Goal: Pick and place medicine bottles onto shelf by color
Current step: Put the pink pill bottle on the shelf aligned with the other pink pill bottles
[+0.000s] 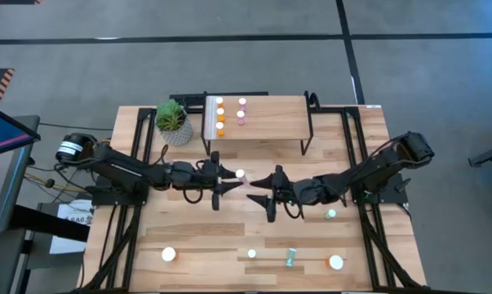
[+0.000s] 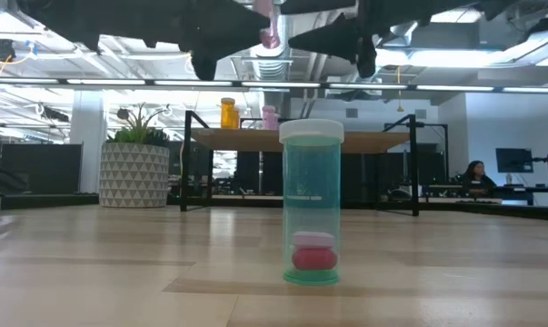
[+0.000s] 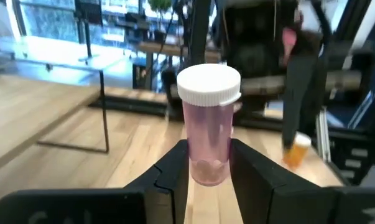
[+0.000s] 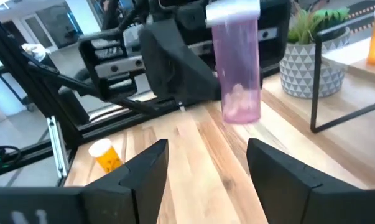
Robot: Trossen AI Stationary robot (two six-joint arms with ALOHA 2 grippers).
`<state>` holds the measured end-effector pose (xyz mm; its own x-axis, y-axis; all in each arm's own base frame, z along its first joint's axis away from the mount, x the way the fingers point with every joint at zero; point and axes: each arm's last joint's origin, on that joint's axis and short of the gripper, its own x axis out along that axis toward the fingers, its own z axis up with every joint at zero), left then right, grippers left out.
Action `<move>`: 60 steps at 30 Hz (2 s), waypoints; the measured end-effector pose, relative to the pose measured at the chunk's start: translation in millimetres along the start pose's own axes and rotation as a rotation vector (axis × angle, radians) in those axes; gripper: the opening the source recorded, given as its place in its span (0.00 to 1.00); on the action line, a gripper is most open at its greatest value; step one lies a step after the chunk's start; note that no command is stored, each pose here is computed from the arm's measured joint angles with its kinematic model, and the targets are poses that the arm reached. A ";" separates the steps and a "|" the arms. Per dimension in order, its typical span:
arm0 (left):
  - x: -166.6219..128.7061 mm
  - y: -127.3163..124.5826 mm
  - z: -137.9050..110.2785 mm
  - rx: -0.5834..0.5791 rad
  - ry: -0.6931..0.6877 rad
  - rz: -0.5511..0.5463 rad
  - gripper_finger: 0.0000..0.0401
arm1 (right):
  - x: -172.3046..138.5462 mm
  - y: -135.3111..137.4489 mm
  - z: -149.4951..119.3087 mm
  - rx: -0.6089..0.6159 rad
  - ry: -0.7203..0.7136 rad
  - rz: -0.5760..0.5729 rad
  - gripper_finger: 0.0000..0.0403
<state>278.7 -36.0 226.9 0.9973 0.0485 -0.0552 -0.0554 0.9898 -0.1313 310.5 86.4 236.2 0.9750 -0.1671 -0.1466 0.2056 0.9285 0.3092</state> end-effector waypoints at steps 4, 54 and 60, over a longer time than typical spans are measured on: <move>-0.8 1.5 -6.9 0.012 0.081 -0.002 0.22 | -3.9 -1.3 9.2 -0.008 -0.025 0.002 0.59; -0.6 -0.5 -10.5 0.016 0.119 -0.078 0.22 | 35.9 -29.2 31.2 -0.146 0.001 0.162 0.68; -0.6 -0.9 -11.1 0.016 0.125 -0.094 0.22 | 47.1 -31.5 27.7 -0.127 0.049 0.191 0.67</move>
<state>277.6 -38.4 216.0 0.9842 -0.0602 -0.1667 0.0393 0.9912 -0.1262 352.4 40.1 245.6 0.9892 0.0293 -0.1435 0.0023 0.9765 0.2156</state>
